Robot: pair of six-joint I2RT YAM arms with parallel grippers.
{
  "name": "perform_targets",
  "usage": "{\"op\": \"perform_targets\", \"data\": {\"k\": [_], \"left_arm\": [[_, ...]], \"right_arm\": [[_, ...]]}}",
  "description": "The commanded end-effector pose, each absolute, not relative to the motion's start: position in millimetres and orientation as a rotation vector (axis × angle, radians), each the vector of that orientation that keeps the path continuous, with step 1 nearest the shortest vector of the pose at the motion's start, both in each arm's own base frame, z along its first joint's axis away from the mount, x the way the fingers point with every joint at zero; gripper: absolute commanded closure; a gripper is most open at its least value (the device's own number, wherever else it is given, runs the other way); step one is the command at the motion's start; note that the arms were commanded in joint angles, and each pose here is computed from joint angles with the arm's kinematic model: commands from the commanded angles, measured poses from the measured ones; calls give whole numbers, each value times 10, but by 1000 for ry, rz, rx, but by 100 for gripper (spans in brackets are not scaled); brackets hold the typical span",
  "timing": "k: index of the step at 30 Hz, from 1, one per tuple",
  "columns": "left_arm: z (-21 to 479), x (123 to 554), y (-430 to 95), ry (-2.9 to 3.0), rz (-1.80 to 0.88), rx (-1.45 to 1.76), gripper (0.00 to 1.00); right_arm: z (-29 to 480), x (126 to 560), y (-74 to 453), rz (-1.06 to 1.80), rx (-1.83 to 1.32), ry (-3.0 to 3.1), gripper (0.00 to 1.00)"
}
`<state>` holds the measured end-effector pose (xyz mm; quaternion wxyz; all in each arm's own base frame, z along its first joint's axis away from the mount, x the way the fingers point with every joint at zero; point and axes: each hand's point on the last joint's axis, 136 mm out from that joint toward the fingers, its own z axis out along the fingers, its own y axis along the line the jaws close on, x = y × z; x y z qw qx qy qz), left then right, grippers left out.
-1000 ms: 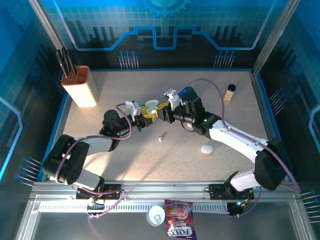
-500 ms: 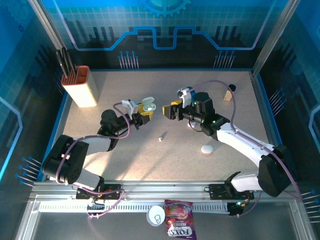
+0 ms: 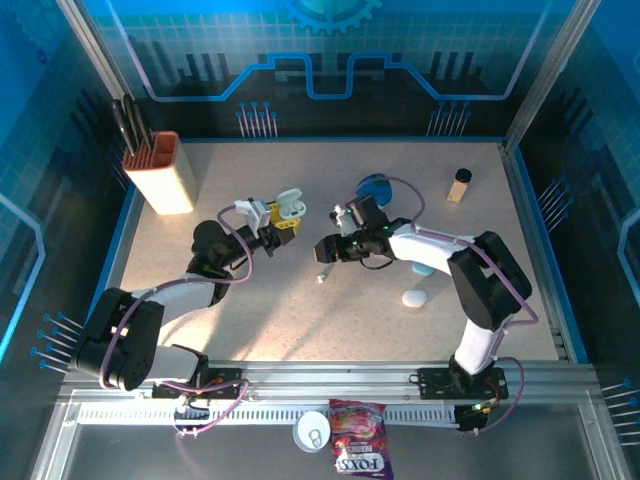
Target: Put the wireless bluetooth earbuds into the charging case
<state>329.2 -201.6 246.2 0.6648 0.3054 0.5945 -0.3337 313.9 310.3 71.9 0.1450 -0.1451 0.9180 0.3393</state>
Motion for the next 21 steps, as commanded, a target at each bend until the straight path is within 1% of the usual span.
{"op": "perform_targets", "data": {"k": [1, 7, 10, 15, 21], "left_arm": [[2513, 3293, -1966, 1319, -708, 693, 63], [2526, 3354, -1853, 1344, -644, 642, 62], [2488, 3446, -1700, 1405, -546, 599, 60], [2444, 3637, -1348, 1521, -375, 455, 61], [2442, 3702, -1169, 1556, -343, 355, 61]], "right_arm": [[636, 2969, 3258, 1007, -447, 2741, 40], [414, 3023, 3190, 531, -642, 2699, 30], [361, 3040, 3186, 406, -715, 2647, 27], [244, 3038, 3160, 221, -802, 2605, 25], [170, 3013, 3138, 112, -867, 2587, 25]]}}
